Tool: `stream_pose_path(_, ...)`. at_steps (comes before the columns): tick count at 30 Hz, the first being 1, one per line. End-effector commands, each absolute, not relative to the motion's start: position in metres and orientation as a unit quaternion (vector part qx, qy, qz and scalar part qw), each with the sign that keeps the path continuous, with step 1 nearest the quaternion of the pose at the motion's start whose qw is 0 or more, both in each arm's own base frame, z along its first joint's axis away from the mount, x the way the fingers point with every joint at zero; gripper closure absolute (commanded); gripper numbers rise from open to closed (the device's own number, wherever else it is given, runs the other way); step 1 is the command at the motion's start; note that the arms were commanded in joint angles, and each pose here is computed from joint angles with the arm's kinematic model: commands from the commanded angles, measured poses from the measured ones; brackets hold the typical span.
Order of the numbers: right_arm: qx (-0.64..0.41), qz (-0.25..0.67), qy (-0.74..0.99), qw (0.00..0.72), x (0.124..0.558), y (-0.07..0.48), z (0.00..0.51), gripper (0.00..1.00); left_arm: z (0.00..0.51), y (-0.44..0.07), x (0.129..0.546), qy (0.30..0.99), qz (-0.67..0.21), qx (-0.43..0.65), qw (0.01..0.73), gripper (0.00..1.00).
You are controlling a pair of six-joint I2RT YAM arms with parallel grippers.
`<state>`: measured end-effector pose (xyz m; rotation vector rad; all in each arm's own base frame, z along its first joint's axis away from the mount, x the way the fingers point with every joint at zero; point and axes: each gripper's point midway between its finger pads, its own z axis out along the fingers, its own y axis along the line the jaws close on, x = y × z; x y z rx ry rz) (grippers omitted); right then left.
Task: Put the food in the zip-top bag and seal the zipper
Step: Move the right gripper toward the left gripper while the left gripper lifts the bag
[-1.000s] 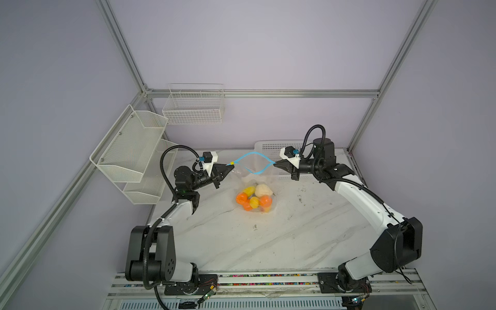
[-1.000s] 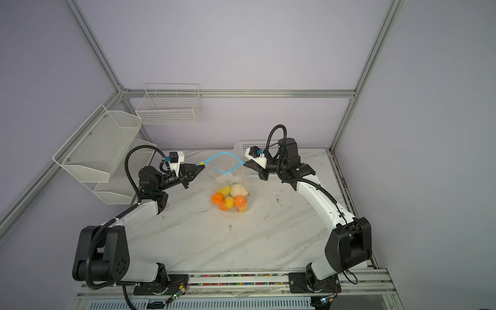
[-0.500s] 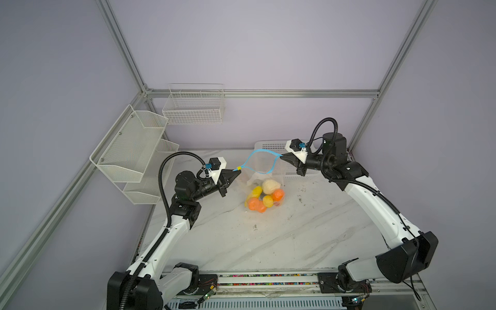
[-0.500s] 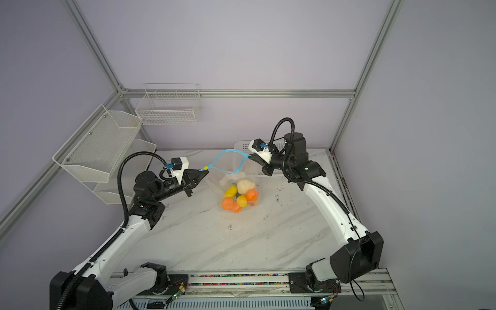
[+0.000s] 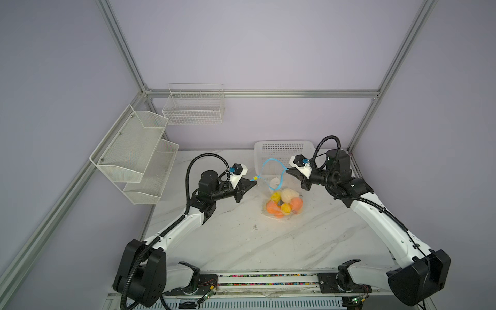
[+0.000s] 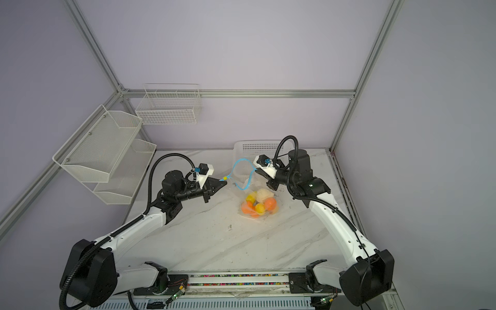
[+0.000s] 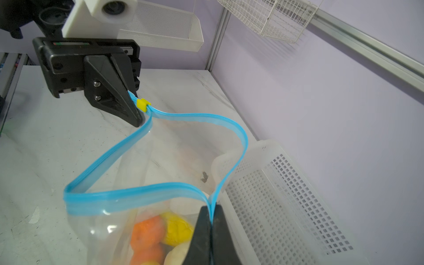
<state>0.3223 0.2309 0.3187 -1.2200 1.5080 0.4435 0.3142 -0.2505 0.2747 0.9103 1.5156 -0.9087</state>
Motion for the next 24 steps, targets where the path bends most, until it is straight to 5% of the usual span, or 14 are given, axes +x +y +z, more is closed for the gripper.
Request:
stream_pose_path(1, -0.517, 0.169, 0.618, 0.568, 0.324, 0.229, 0.329, 0.96, 0.319, -0.254, 0.313, 0.590, -0.362, 0.409, 0.595, 1.00)
stream_pose_path(6, -0.513, 0.161, 0.598, 0.594, 0.321, 0.228, 0.357, 0.52, 0.333, -0.252, 0.308, 0.580, -0.346, 0.416, 0.609, 1.00)
stream_pose_path(11, -0.511, 0.165, 0.551, 0.639, 0.313, 0.231, 0.406, 0.19, 0.342, -0.254, 0.303, 0.563, -0.321, 0.442, 0.620, 1.00)
stream_pose_path(15, -0.530, 0.181, 0.517, 0.648, 0.304, 0.238, 0.424, 0.11, 0.349, -0.253, 0.302, 0.555, -0.306, 0.455, 0.626, 1.00)
stream_pose_path(24, -0.584, 0.220, 0.498, 0.602, 0.289, 0.270, 0.429, 0.16, 0.370, -0.251, 0.294, 0.526, -0.275, 0.480, 0.646, 1.00)
